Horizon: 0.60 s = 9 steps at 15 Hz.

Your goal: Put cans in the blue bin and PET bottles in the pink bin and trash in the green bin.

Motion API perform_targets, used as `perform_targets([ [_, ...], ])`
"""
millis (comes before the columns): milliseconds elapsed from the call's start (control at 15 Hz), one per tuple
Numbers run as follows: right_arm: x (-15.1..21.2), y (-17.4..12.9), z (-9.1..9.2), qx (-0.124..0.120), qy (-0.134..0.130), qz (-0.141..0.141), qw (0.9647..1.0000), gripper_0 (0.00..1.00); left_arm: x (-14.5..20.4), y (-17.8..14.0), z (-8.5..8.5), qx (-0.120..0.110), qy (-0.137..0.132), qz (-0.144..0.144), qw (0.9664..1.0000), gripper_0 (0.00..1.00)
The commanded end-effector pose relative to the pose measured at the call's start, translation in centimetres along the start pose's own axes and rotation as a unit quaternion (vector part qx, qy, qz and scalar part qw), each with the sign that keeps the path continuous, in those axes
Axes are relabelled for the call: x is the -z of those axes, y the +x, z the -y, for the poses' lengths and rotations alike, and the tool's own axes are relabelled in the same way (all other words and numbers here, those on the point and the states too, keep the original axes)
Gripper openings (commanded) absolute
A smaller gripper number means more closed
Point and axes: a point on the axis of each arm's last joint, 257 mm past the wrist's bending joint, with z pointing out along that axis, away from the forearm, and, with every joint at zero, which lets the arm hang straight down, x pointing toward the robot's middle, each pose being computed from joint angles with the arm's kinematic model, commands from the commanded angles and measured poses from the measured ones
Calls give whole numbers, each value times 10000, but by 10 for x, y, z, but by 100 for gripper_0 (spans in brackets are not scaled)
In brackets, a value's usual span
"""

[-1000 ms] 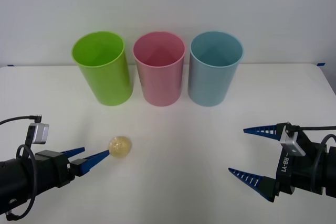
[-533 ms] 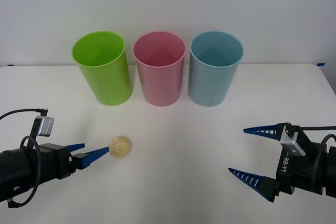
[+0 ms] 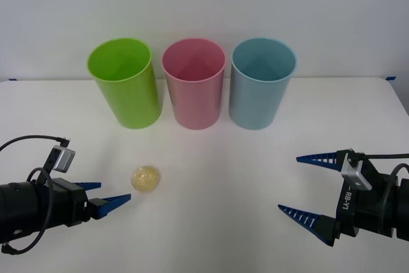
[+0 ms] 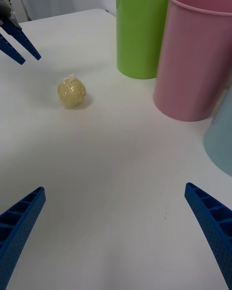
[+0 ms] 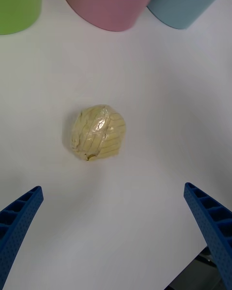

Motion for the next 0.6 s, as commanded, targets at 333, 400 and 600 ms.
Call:
perform_targets([
  [333,0,0,0,0,0,0,10000,100,-20,-5,-11,-421,-69,-184,9989,100],
  [400,0,0,0,0,0,0,10000,100,-25,-8,-10,-511,-55,-215,9984,100],
  [600,0,0,0,0,0,0,10000,100,-39,-7,-13,-671,-37,-400,9969,100],
])
